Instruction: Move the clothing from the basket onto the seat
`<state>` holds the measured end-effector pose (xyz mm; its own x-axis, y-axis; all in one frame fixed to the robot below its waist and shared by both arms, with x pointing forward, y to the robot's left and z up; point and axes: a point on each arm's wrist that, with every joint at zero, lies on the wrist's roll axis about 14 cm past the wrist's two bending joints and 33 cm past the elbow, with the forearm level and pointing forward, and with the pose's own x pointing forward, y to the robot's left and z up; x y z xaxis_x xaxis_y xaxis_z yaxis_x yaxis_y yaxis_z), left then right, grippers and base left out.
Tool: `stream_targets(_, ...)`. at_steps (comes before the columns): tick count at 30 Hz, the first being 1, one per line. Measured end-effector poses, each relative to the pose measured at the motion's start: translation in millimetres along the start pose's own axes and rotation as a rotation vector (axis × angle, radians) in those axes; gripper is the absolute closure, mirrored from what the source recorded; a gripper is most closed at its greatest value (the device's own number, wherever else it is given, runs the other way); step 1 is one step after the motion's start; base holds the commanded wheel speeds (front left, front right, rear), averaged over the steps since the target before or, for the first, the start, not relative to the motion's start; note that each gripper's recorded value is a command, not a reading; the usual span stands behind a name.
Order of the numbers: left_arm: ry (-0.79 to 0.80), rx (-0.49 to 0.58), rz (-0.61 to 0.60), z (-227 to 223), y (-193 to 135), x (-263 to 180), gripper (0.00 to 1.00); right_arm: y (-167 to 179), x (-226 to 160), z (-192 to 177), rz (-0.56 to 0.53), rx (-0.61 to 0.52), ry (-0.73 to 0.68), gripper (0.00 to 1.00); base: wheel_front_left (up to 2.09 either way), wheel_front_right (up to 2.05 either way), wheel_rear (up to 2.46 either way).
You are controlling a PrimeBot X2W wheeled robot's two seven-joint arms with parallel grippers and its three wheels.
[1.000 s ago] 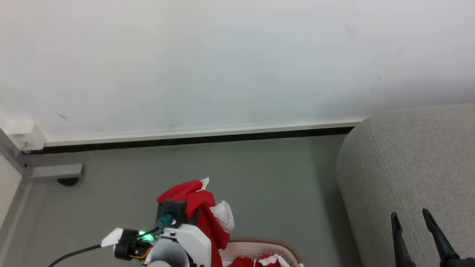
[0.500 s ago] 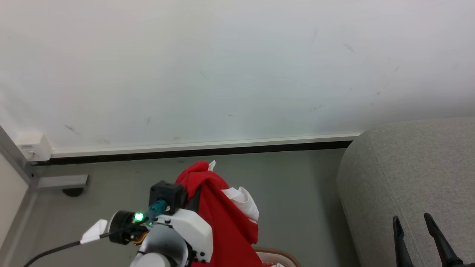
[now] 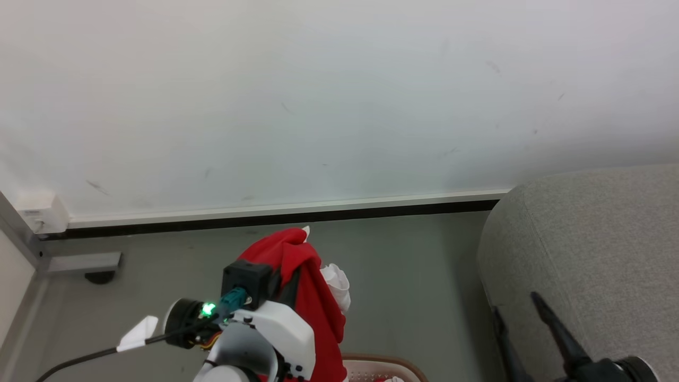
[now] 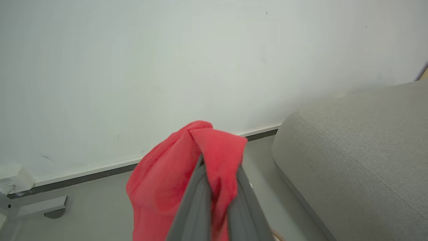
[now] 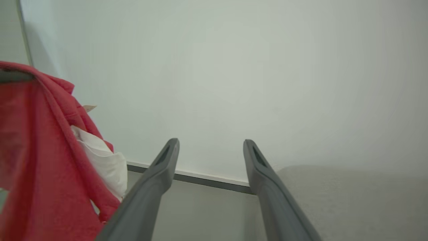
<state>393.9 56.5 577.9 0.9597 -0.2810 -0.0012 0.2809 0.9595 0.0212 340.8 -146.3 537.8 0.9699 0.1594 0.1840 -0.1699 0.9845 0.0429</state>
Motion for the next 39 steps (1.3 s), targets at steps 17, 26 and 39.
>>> stream_targets(17,-0.061,0.012,-0.109,26,-30,-2,1.00,111,24,-10,0.591,-0.134,0.074,0.00,0.00,0.00,0.00)
stream_targets(26,-0.075,0.016,-0.191,37,-54,-5,1.00,154,44,-25,0.735,-0.208,0.130,0.00,0.00,0.00,0.00)
stream_targets(39,-0.087,-0.005,-0.218,45,-64,-10,1.00,180,42,-70,0.767,-0.166,0.328,1.00,0.00,0.00,0.00)
